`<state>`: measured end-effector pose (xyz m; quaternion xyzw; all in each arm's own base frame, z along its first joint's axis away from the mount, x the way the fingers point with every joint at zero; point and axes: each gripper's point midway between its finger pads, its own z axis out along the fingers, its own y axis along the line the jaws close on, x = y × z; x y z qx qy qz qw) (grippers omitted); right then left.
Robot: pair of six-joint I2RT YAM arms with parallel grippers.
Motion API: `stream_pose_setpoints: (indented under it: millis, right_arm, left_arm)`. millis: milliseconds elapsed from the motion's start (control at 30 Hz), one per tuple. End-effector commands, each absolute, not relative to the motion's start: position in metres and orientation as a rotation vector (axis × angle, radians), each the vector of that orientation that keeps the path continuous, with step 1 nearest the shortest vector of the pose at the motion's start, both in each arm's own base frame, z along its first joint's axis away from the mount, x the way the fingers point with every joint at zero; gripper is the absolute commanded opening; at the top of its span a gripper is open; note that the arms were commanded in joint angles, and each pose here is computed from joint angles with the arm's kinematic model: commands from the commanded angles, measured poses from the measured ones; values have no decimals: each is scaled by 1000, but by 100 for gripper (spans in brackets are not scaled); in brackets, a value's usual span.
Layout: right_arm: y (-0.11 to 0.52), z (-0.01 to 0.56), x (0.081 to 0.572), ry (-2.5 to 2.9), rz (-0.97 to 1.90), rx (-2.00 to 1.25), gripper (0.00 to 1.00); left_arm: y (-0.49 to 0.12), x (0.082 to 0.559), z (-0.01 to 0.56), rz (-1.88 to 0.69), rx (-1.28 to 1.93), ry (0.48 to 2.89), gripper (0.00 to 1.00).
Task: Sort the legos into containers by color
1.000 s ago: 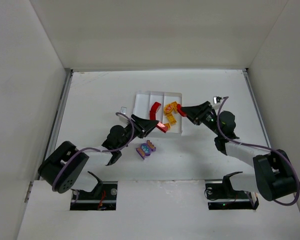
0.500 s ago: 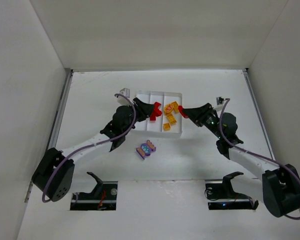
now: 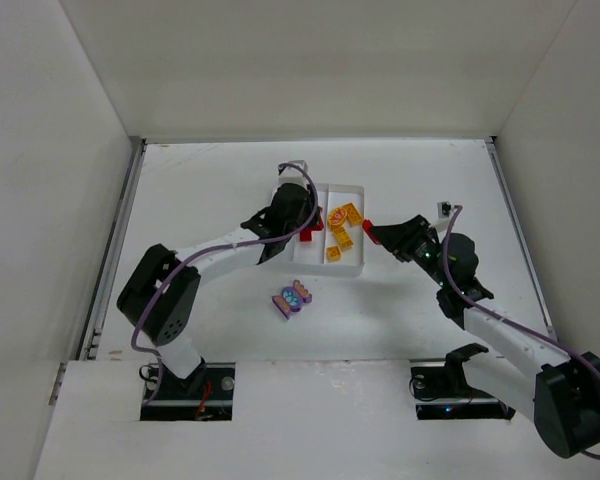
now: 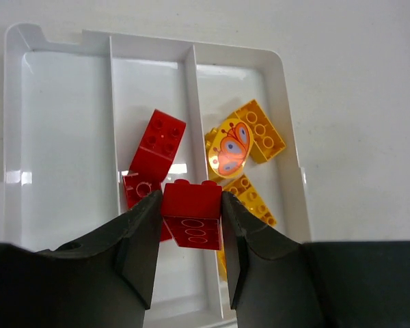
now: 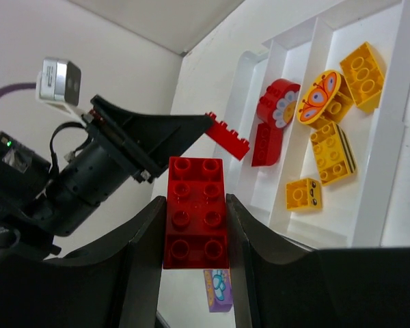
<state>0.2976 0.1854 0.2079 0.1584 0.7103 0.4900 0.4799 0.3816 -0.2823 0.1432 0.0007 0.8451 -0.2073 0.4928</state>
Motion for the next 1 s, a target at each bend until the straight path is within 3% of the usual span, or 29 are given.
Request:
stream_pose_setpoints:
  millis: [0,400,633,700,867,967]
  right_arm:
    - [184,209,296,1714,1171,366,35]
    - [183,204,288,1713,1176,350,35]
    - [185,205,284,1705,1185,330,36]
    - [189,203,283,1711,1191,318,36]
    - [199,196,287,1741,1189,308,36]
    - [207,193,291,1759,1174,305,37]
  left_arm:
    - [-292,407,170,-425,67,1971,10]
    - [-298,496,164,-289,50,1884,10]
    - [-291,518,150,-284,19,1850,14]
    - [-293,518,149,-302,12,1841,18]
    - [-299,509,162,-347,4,1807,44]
    - [-297,501,179,-394,-9,1783,51]
